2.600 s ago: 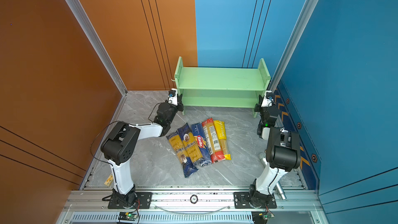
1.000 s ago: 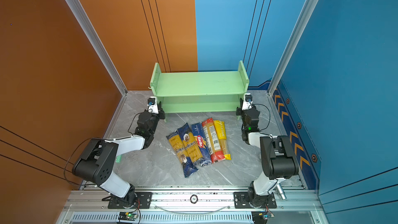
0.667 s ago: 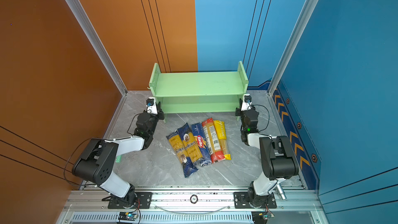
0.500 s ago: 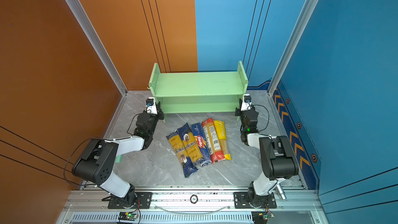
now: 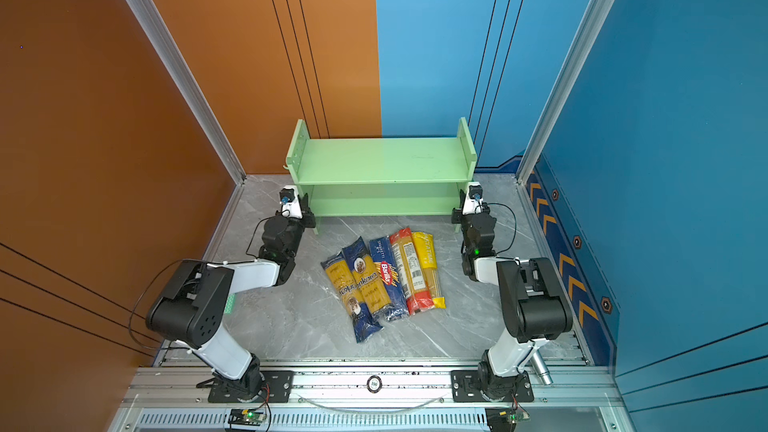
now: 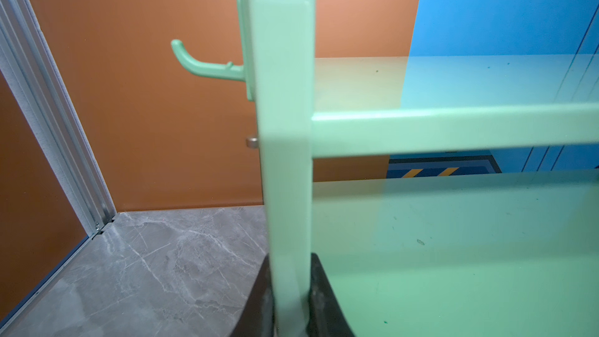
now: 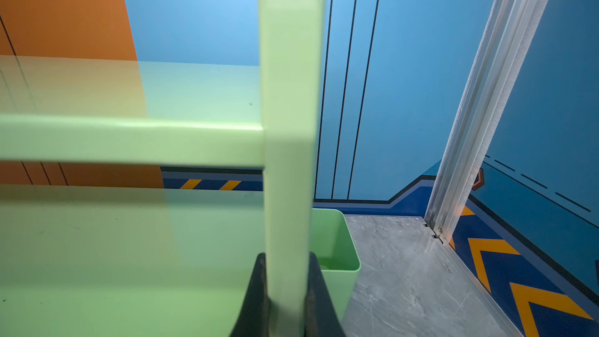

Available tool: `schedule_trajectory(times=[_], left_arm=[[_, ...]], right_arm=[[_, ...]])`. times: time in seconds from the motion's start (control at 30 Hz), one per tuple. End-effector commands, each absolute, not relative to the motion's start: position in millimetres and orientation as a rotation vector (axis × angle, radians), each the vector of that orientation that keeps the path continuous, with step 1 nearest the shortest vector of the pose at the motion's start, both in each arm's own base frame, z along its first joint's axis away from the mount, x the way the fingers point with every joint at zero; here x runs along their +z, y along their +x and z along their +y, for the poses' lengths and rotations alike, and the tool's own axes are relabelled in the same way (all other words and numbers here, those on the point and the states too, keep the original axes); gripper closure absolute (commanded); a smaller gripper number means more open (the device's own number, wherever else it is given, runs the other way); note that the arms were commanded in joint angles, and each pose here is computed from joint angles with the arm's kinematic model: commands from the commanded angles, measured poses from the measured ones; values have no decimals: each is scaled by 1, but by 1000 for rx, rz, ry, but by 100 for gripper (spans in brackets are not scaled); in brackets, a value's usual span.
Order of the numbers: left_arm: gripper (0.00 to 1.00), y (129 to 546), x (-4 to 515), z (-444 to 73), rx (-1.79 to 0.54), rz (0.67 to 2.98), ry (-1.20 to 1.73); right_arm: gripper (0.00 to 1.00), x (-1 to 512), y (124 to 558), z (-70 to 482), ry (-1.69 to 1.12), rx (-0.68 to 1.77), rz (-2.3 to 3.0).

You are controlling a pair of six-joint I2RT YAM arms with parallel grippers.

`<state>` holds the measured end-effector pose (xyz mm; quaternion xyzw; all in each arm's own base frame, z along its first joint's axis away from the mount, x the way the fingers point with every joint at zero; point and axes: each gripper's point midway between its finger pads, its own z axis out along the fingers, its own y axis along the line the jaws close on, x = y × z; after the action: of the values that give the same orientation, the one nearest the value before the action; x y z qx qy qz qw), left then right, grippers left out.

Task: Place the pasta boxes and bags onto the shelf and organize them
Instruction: 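Hold the shelf with both grippers and settle it just beyond the pasta packages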

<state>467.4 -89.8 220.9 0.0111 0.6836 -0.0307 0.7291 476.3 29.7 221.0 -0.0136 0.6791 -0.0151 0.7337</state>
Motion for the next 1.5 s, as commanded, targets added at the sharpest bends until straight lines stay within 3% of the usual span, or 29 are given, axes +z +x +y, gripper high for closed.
schedule_trajectory(times=[0.0, 1.23, 1.27, 1.33, 1.47], left_arm=[[100, 469, 228, -134, -225, 1451, 183], [100, 470, 228, -166, -252, 1462, 224], [98, 469, 227, -165, -248, 1465, 221], [86, 468, 227, -164, -240, 1466, 221], [74, 465, 226, -166, -230, 1465, 235]], right_arm=[[100, 230, 481, 79, -240, 32, 1427], [100, 216, 499, 34, -182, 110, 1423], [96, 215, 498, 35, -184, 114, 1422], [79, 215, 498, 36, -183, 123, 1422], [65, 214, 496, 38, -190, 133, 1425]])
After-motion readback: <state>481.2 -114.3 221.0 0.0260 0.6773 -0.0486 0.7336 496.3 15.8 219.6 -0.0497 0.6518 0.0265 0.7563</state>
